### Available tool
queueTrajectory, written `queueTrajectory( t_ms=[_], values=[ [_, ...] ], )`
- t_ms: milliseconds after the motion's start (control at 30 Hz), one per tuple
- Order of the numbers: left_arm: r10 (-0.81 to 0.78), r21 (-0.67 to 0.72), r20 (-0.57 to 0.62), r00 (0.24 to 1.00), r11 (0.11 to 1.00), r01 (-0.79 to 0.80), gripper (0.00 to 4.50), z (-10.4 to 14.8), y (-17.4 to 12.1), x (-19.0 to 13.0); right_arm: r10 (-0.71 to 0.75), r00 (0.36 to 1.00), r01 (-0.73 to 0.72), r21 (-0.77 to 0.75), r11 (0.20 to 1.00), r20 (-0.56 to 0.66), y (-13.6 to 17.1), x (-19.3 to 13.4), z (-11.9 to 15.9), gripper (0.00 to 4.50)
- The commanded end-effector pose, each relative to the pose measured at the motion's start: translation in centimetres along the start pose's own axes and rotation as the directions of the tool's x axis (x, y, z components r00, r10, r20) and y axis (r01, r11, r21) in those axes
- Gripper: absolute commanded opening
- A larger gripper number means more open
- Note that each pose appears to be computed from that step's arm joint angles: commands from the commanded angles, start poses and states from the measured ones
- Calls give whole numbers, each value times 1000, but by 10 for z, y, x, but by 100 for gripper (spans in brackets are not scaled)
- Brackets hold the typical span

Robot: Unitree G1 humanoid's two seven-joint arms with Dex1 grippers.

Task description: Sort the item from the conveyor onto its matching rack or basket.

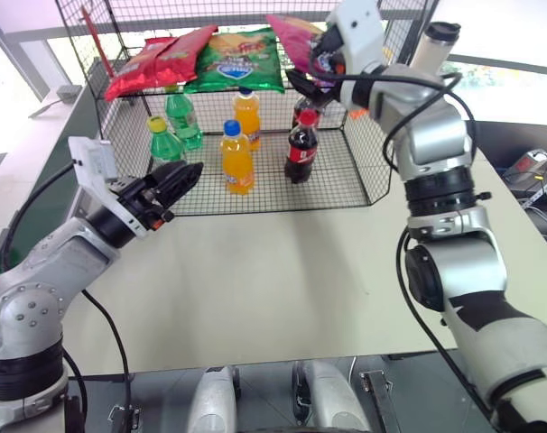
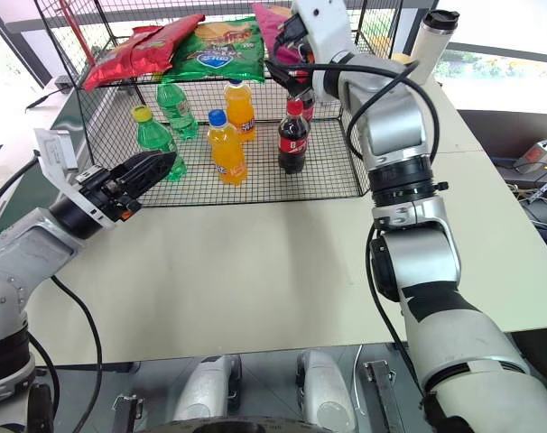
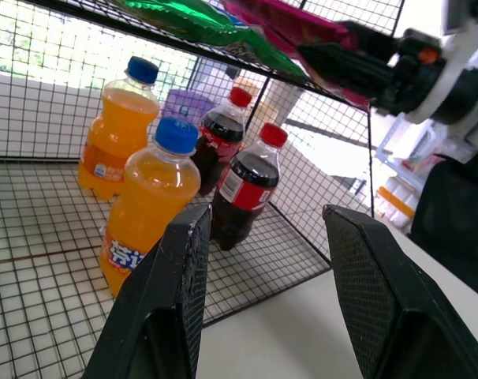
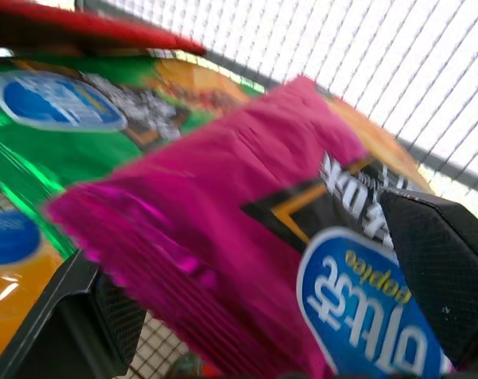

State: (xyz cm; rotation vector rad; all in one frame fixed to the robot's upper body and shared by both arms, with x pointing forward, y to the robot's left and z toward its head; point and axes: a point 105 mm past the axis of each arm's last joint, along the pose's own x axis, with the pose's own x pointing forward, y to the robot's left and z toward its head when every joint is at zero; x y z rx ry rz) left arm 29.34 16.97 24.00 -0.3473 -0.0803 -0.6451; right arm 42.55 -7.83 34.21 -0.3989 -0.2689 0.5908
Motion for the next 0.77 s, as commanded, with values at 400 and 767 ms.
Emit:
queueTrajectory(
  t_ms=[400, 767],
  values=[
    [41, 92, 86, 995, 995, -49, 232, 13, 1, 1, 161, 956, -209, 183, 961, 245, 14, -27, 35, 444],
    [85, 302, -97, 992, 952, -52, 232, -5, 6, -19, 283, 945, -319, 270, 908, 165, 11, -143, -17, 444]
  ],
)
